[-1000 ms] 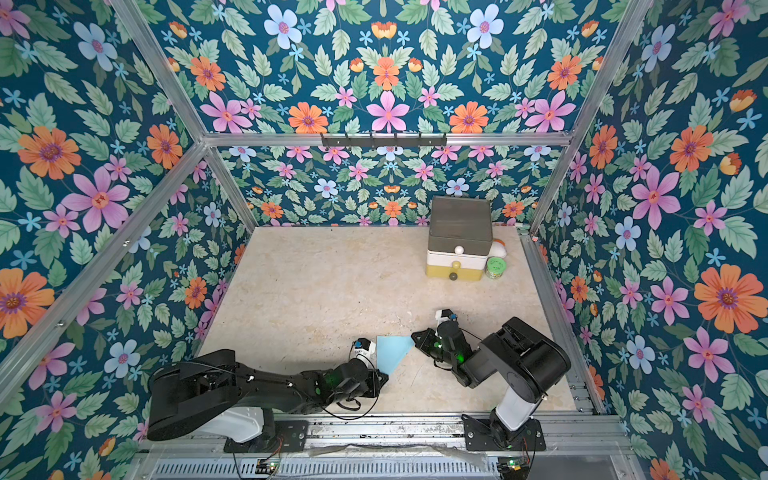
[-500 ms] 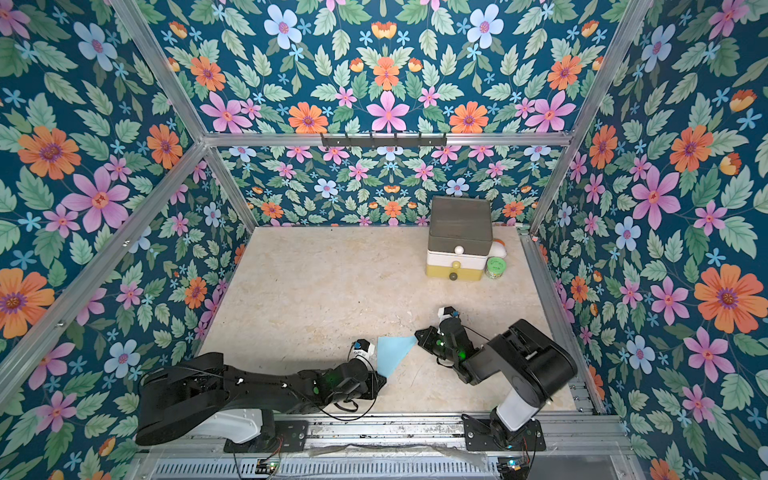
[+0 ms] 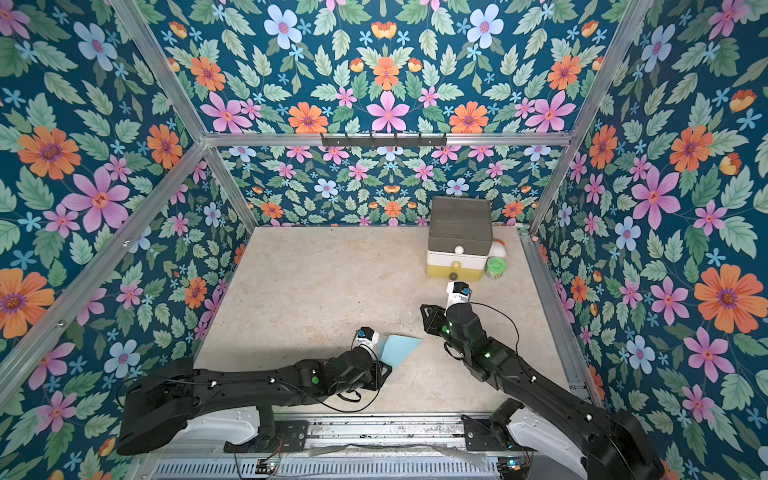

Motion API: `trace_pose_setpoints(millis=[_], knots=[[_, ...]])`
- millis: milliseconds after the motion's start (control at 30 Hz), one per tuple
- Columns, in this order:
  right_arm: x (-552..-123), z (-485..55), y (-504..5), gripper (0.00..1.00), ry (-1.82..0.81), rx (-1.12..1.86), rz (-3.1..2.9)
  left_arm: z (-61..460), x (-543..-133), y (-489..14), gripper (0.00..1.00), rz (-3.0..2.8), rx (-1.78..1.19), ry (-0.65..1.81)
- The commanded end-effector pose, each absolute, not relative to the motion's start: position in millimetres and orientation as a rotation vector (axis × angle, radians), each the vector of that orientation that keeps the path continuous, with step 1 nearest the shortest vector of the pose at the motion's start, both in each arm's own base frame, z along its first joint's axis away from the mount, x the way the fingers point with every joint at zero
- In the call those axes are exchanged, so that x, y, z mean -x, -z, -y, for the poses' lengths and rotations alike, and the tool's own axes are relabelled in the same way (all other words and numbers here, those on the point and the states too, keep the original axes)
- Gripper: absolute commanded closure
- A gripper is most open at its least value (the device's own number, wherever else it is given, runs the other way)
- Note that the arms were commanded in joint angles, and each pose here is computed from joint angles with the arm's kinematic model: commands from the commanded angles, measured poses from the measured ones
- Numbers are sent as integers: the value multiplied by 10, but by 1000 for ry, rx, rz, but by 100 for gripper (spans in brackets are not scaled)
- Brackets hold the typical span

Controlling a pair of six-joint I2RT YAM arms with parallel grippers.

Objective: Fold the square paper diagonally
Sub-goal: Fold the paper at the center of the board, then reset both arms

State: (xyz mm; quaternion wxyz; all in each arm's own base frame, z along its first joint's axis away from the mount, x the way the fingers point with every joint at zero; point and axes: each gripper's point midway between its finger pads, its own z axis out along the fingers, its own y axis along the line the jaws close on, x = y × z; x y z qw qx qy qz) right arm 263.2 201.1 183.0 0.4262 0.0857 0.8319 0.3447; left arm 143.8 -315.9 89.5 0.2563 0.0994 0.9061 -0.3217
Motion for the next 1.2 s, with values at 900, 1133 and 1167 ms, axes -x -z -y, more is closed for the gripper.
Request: trace_pose_setpoints(millis=[900, 1133, 1167], knots=[[-2919, 899, -1567, 1, 247, -695, -1444, 9, -3213, -1971, 8, -1636, 462, -427], [-3409, 464, -1439, 1, -7, -356, -1548, -140, -3331, -1669, 7, -1645, 373, -481], [-3435, 463, -1328, 1, -9, -369, -1620, -189, -3340, -1629, 7, -1641, 383, -462]])
